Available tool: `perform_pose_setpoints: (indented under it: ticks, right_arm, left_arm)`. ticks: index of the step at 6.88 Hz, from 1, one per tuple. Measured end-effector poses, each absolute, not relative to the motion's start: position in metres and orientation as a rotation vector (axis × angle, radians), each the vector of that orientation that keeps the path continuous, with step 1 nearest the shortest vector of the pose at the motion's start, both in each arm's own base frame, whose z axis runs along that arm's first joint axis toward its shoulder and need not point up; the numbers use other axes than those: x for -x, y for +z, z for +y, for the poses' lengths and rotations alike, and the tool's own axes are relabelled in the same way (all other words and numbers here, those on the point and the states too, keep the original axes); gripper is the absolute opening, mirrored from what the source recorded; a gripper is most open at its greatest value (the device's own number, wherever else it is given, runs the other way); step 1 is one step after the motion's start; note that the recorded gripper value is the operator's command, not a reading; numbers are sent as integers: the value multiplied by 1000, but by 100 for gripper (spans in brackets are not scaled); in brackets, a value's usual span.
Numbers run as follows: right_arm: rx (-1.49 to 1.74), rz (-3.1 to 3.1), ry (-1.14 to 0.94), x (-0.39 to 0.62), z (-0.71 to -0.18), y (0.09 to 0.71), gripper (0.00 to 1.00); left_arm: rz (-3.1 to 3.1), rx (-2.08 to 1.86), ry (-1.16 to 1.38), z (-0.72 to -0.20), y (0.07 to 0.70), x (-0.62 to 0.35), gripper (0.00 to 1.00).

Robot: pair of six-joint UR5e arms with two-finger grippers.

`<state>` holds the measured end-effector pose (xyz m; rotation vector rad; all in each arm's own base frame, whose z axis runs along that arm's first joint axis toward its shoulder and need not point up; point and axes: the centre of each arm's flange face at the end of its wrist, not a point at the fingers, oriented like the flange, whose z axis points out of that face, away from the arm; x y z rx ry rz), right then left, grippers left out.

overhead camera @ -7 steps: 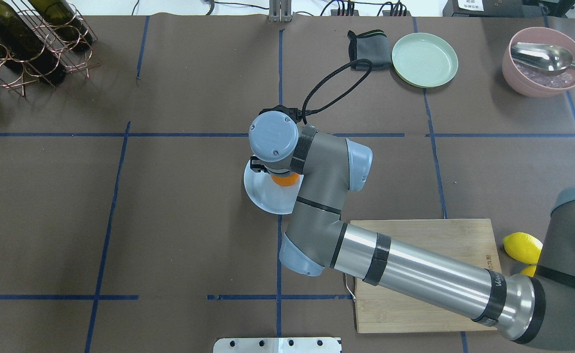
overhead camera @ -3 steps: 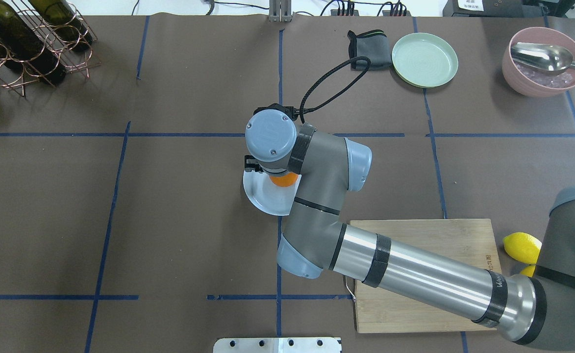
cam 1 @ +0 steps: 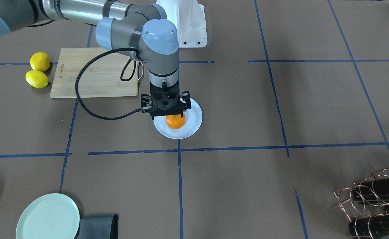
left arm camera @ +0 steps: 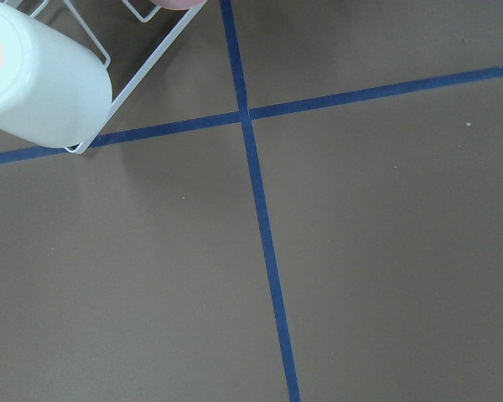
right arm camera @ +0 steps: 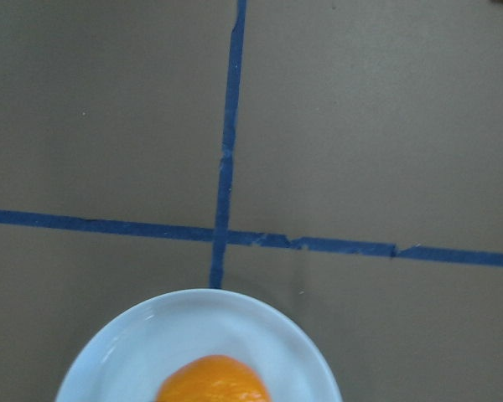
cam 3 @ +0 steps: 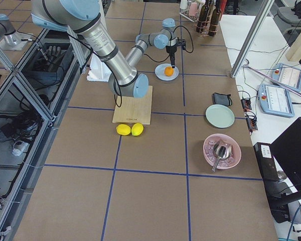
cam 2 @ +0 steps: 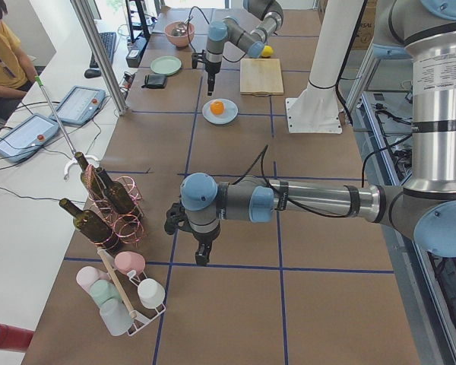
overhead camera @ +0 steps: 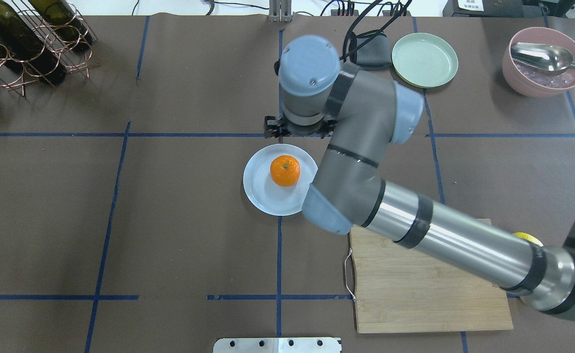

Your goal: Pick orange to plate

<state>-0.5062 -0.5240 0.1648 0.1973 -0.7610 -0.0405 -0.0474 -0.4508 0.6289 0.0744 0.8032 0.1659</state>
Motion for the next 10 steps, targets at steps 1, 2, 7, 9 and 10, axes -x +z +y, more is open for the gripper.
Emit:
perform_pose_setpoints:
  ticks: [1,2,7,9,10]
  right_arm:
    - [-201,-765,-117,446,-553,192,100]
    - [-213,-756,-191,382,-581,230,100]
    - [-182,-648,-418,58,-609,471,100]
    - [-80,-636,-331,0,-564,552,100]
    - [-28,-635,-279,-22,-538,588,100]
  left_arm:
    - [807,-66,163,-448,632,47,100]
    - [810,-60,160,-447,635,47,100]
    - [811,-69,165,-445,634,48,100]
    - [812,-71,166,-445,634,48,100]
    - [812,-71,166,-445,633,48,100]
